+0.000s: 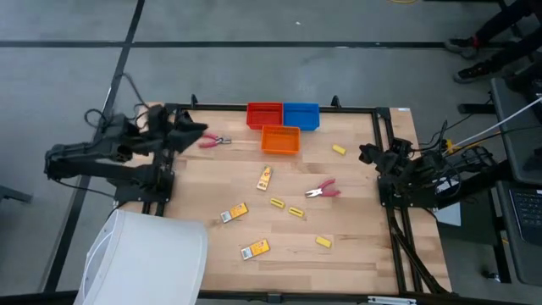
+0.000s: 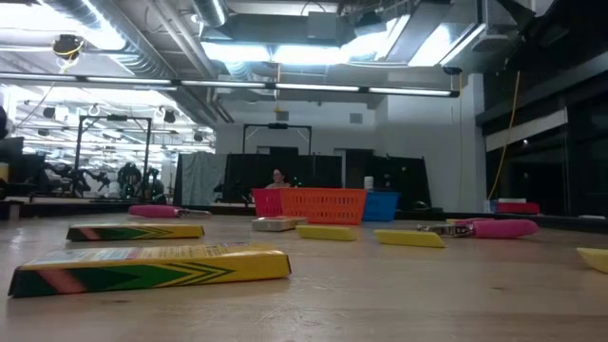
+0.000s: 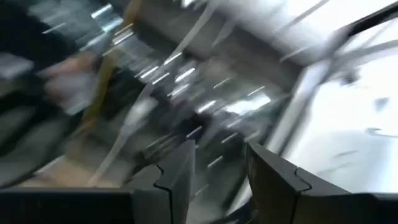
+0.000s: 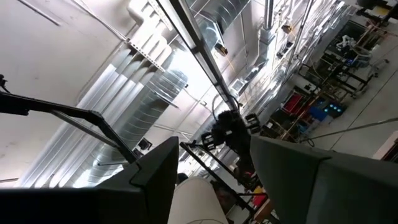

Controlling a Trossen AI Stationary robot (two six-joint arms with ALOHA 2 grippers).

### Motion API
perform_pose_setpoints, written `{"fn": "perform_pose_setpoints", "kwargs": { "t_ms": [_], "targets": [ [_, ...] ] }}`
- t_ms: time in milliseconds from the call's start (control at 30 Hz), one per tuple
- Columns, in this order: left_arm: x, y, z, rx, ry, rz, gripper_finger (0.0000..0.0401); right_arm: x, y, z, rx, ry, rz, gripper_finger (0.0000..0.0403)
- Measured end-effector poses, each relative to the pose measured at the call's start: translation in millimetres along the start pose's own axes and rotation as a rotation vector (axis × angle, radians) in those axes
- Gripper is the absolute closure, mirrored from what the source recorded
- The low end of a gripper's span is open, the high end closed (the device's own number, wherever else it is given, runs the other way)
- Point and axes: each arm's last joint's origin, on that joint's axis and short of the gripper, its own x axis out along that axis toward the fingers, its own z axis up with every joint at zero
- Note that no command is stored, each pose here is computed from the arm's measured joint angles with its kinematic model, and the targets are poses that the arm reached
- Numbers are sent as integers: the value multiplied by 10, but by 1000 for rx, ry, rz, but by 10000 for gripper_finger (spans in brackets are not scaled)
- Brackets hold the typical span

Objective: Pick & Place School Supplies
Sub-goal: Put the yellow crayon box into the red bin

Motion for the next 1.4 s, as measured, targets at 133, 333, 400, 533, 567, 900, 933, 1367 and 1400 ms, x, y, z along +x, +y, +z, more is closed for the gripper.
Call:
{"fn": "perform_pose_setpoints", "kwargs": {
  "t_ms": [133,333,400,533,567,900,933,1367,1400],
  "targets": [
    [280,66,-53,-34,325,368,262,0,2,-1,0,5,6,198],
    [877,163,-557,-183,786,573,262,0,3,-2,51,8,9,198],
    [1011,142,-858,-232,966,579,262,0,5,-4,60,15,16,198],
    [1103,33,-1473,-273,1197,647,262,0,10,-2,75,17,26,198],
    [1100,-24,-1589,-261,1215,661,262,0,12,0,76,16,27,198],
    [940,-254,-2401,-37,1345,811,262,-1,28,-3,82,44,69,198],
    [924,-243,-2452,-23,1364,830,262,-1,31,-3,83,48,76,198],
    [1149,59,-2604,-133,1407,817,257,-5,57,-12,75,100,148,197],
    [1165,92,-2588,-147,1408,823,253,-5,59,-14,77,107,154,197]
  ]
}}
